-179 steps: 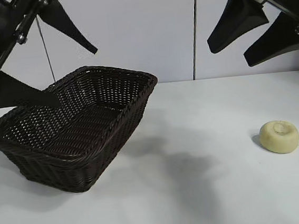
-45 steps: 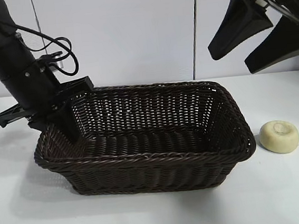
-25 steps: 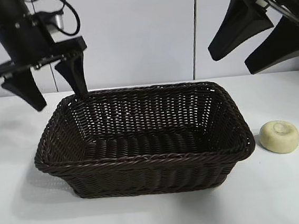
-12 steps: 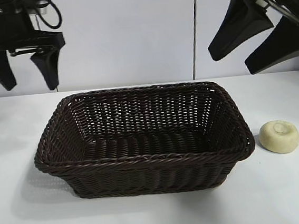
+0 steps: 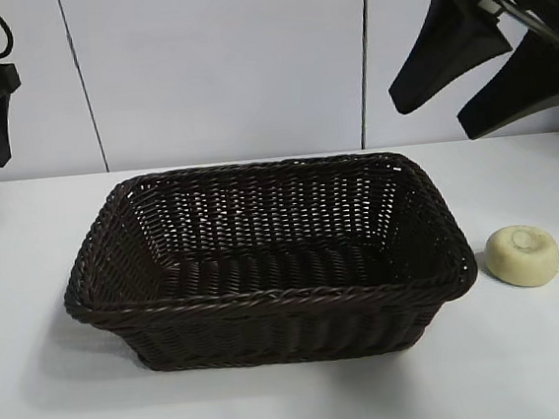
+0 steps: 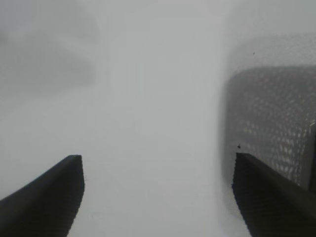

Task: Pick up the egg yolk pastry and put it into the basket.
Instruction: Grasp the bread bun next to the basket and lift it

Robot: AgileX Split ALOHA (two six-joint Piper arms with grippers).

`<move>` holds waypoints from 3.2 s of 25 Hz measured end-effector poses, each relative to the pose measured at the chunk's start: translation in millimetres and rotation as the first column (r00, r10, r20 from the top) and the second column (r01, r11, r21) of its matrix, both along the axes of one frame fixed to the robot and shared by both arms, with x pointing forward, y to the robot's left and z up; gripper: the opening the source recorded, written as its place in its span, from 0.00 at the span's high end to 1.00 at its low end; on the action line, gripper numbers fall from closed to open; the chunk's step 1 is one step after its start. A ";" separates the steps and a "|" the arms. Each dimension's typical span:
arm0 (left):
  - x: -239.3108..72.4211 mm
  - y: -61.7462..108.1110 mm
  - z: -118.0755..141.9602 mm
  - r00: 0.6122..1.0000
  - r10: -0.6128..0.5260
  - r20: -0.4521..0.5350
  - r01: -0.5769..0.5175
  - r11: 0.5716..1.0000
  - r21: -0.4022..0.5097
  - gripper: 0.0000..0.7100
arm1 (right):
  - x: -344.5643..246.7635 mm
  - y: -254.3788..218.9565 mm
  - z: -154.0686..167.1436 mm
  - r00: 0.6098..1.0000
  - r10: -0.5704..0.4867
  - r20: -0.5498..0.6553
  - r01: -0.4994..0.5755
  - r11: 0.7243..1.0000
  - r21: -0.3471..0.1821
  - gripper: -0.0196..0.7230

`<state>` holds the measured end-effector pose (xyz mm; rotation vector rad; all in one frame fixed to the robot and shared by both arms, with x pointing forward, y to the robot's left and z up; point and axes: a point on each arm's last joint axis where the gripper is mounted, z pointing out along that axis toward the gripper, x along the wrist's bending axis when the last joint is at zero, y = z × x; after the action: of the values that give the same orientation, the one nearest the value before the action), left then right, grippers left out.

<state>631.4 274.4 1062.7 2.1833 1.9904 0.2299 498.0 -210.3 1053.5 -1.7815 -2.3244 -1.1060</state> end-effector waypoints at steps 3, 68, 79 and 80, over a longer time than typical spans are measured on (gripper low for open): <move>-31.7 2.1 16.0 1.000 0.001 0.011 -0.001 1.000 -0.001 0.16 | -0.1 0.0 0.0 1.000 0.001 -0.001 -0.001 1.000 0.000 0.30; -390.4 27.4 -17.2 0.735 0.016 0.678 0.006 1.000 -0.030 0.16 | 35.7 -80.9 -12.7 0.937 -0.333 -0.104 0.271 0.882 -0.385 0.30; -400.5 28.1 -17.9 0.693 0.019 0.721 0.008 0.999 -0.034 0.16 | 75.0 -82.1 -85.5 0.918 -0.348 -0.188 0.246 0.875 -0.416 0.30; -400.5 28.1 -17.9 0.693 0.019 0.721 0.008 0.999 -0.034 0.16 | 77.4 -82.1 -90.3 0.918 -0.350 -0.189 0.248 0.875 -0.416 0.30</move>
<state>230.9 302.4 1044.8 1.6562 1.5080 0.8971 575.4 -292.5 963.3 -2.3228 -2.2678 -0.3955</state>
